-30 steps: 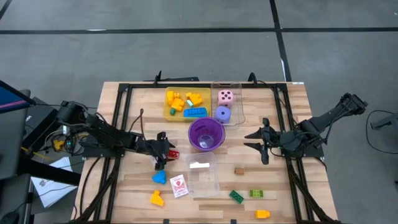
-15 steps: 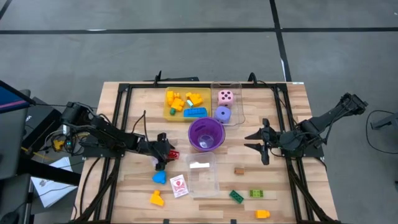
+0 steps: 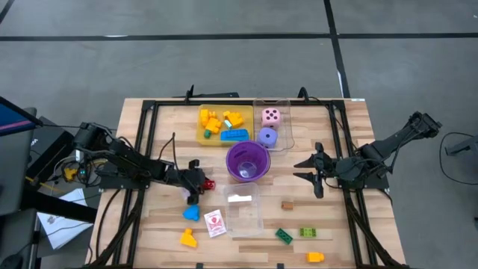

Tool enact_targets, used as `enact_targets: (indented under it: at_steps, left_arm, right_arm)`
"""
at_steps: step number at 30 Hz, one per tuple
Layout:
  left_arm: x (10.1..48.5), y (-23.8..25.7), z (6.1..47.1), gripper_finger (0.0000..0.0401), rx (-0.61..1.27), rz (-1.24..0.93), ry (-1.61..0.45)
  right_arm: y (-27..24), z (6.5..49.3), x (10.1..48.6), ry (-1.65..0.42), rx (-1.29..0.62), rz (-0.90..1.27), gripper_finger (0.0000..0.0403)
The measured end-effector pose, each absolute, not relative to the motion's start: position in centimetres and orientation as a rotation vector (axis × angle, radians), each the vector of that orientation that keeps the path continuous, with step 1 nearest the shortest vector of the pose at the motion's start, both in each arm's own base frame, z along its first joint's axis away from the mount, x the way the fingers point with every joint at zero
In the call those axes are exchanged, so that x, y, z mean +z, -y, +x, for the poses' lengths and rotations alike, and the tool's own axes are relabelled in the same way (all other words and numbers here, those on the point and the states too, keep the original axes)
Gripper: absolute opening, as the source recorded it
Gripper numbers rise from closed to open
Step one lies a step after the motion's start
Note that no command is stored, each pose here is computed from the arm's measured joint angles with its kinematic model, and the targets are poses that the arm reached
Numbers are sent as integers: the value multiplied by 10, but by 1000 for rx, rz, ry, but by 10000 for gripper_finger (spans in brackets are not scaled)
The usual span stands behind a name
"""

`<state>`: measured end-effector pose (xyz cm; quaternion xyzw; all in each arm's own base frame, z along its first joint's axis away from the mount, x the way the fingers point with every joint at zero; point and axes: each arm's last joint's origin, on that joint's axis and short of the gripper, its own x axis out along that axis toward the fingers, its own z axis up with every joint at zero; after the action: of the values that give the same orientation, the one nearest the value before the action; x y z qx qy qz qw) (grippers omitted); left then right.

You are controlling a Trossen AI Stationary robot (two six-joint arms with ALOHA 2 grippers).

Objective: Pick & Place Toys
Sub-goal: Put the red game piece into the yellow bin

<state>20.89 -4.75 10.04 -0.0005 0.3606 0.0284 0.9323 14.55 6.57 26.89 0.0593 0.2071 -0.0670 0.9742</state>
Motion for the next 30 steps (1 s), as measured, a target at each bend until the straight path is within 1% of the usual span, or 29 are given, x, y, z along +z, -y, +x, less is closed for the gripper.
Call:
enact_targets:
  at_steps: [6, 9, 15, 19, 23, 25, 30]
  left_arm:
    - [103, 45, 209, 134, 159, -32, -711]
    - [111, 43, 208, 142, 215, -11, -660]
    - [147, 34, 205, 140, 297, 43, -477]
    - [178, 16, 199, 142, 410, 142, -323]
    - [208, -6, 192, 141, 508, 216, -161]
    - [217, -16, 188, 141, 523, 228, -104]
    - [224, -42, 184, 141, 573, 249, -59]
  right_arm:
    - [-66, 145, 268, -428, -134, 114, 127]
    - [-65, 145, 267, -435, -136, 109, 127]
    - [-65, 144, 266, -445, -138, 102, 127]
    - [-65, 144, 266, -449, -143, 77, 127]
    - [-63, 144, 266, -432, -192, 55, 127]
    - [-62, 144, 267, -424, -214, 52, 127]
    - [-62, 145, 268, -403, -231, 58, 127]
